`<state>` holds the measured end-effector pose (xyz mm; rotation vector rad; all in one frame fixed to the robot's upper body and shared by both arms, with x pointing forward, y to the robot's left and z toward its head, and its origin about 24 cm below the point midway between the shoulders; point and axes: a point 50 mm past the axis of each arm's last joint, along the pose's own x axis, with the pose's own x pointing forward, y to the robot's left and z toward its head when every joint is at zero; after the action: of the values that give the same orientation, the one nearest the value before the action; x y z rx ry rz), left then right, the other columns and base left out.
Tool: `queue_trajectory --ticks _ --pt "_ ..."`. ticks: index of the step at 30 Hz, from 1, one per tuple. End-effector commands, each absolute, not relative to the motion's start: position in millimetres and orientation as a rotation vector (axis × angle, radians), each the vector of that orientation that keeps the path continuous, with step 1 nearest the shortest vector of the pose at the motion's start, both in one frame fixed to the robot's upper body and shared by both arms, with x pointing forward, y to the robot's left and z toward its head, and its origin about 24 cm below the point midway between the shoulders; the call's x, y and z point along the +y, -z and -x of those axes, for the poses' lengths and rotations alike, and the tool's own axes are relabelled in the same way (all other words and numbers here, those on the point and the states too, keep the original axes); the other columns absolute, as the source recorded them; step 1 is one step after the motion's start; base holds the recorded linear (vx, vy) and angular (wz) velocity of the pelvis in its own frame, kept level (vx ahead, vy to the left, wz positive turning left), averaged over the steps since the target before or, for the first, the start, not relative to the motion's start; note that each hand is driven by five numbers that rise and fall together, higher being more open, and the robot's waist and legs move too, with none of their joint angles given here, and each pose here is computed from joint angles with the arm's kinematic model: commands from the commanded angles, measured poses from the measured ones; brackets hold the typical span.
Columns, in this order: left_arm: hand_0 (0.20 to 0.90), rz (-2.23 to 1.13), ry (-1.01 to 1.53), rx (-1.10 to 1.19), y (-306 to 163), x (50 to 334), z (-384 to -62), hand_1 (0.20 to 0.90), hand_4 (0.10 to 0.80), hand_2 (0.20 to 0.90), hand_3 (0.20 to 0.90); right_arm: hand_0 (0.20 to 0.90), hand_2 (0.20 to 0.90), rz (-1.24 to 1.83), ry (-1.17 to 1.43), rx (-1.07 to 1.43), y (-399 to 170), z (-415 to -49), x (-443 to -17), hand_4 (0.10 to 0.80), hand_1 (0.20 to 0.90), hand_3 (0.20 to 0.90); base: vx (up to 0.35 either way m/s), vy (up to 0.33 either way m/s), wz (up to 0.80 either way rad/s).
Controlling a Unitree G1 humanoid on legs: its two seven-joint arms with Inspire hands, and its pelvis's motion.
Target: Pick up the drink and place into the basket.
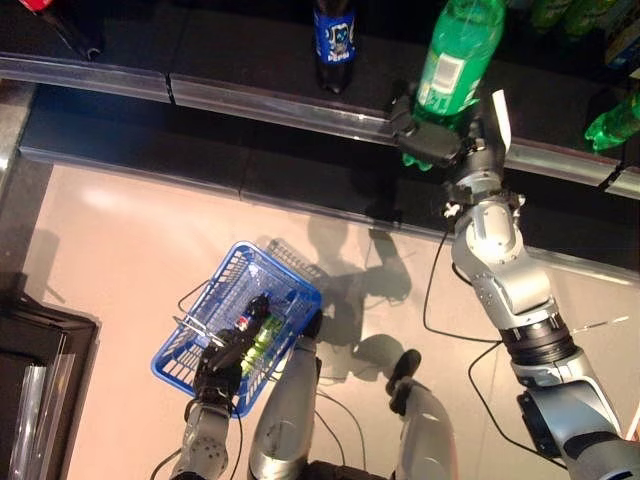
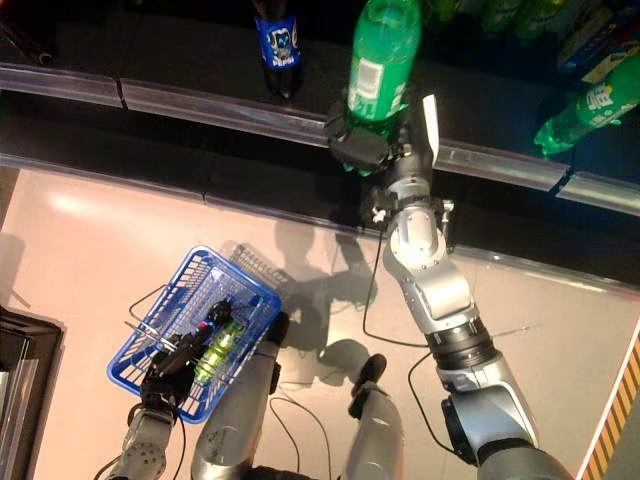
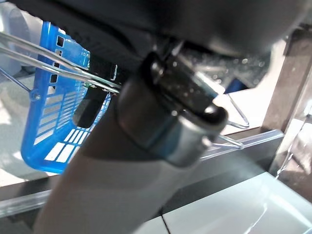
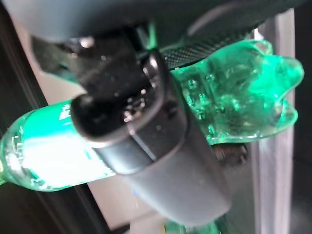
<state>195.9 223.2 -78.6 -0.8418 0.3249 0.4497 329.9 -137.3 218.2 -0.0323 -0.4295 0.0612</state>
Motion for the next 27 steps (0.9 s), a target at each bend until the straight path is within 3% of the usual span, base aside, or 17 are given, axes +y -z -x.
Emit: queue_trajectory --ticks 1,11,27 --pt "0.3 0.755 -0.288 -0.115 6.8 255.6 -212.5 0.3 0.1 0.3 0.2 0.3 0.3 -0.003 -0.282 -0.868 -295.8 -279.0 -109.0 0.1 0.3 0.2 0.054 0.032 0.14" --pt "0.3 0.717 -0.085 -0.213 -33.3 241.2 -220.7 0.3 0.1 0.3 0.2 0.3 0.3 -0.071 -0.477 -0.678 -251.3 -273.0 -70.0 0.1 0.3 0.2 0.049 0.013 0.16" --pt "0.3 0.627 0.405 -0.345 -107.2 198.7 -219.8 0.3 0.1 0.3 0.2 0.3 0.3 -0.145 -0.471 -0.492 -209.3 -278.1 -35.7 0.1 0.3 0.2 0.037 -0.031 0.24"
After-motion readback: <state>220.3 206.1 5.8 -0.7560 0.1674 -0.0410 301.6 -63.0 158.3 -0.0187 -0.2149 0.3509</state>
